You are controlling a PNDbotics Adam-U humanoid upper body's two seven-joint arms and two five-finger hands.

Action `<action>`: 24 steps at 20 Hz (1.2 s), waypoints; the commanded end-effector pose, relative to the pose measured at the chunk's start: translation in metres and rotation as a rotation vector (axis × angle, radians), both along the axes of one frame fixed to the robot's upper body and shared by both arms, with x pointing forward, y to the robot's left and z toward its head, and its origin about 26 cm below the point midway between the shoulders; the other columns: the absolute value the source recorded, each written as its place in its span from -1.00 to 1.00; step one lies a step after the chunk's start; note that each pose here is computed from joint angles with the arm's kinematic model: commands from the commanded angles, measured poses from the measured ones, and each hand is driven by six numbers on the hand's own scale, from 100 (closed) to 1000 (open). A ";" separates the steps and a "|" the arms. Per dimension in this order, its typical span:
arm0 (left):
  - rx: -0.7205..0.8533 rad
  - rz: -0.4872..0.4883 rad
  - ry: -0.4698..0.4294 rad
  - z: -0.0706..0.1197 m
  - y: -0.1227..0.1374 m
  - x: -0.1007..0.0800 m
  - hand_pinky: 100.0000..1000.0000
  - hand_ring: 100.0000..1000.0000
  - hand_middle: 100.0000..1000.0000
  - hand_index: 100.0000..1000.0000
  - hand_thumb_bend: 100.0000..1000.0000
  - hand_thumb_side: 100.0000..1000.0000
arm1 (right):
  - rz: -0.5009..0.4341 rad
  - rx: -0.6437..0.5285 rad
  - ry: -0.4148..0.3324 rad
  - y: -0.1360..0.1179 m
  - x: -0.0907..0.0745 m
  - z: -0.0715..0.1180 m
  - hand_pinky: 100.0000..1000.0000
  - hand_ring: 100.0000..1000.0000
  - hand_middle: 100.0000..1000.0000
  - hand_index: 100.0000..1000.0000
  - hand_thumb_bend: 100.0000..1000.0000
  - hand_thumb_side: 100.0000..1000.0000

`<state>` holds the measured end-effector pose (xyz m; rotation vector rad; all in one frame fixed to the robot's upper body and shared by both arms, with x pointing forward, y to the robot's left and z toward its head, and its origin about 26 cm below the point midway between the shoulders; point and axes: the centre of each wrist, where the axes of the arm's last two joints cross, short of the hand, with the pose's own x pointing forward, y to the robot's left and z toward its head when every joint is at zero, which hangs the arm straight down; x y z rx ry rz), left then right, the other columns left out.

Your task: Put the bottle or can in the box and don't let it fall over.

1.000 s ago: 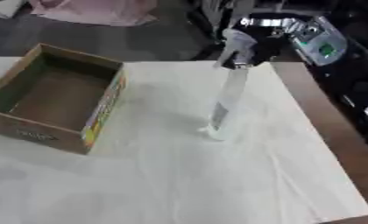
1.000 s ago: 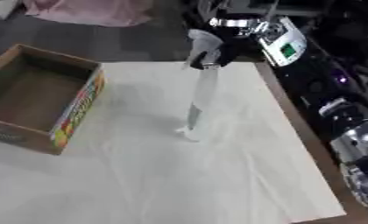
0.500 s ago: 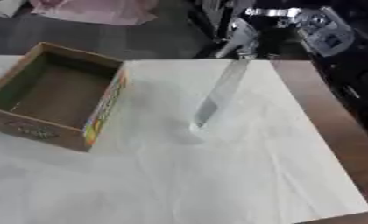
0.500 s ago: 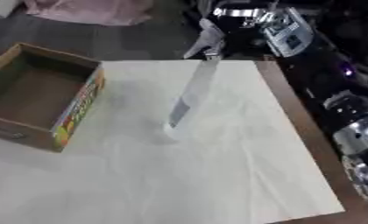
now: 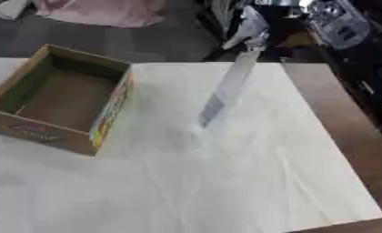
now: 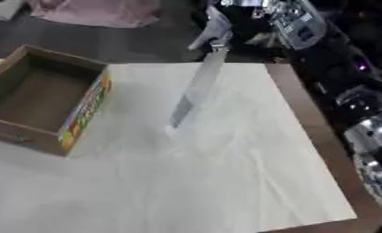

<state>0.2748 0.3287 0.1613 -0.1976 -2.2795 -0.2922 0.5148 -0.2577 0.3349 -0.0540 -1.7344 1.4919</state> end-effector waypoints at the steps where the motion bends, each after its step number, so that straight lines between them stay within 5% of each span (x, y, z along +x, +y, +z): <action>1: 0.009 -0.016 -0.030 0.011 -0.002 0.000 0.12 0.23 0.17 0.74 -0.92 0.50 | 0.067 -0.039 -0.087 -0.007 -0.007 0.032 -1.00 -0.14 -0.81 -0.51 -0.55 -0.75; 18: -0.008 -0.102 -0.058 0.027 -0.013 0.009 0.13 0.24 0.18 0.74 -0.90 0.53 | 0.042 -0.003 -0.206 0.018 -0.009 0.052 -1.00 -0.07 -0.81 -0.50 -0.63 -0.63; 24: -0.007 -0.113 -0.059 0.030 -0.014 0.010 0.13 0.24 0.18 0.74 -0.90 0.49 | 0.022 0.020 -0.250 0.015 -0.011 0.062 -1.00 -0.04 -0.81 -0.50 -0.56 -0.74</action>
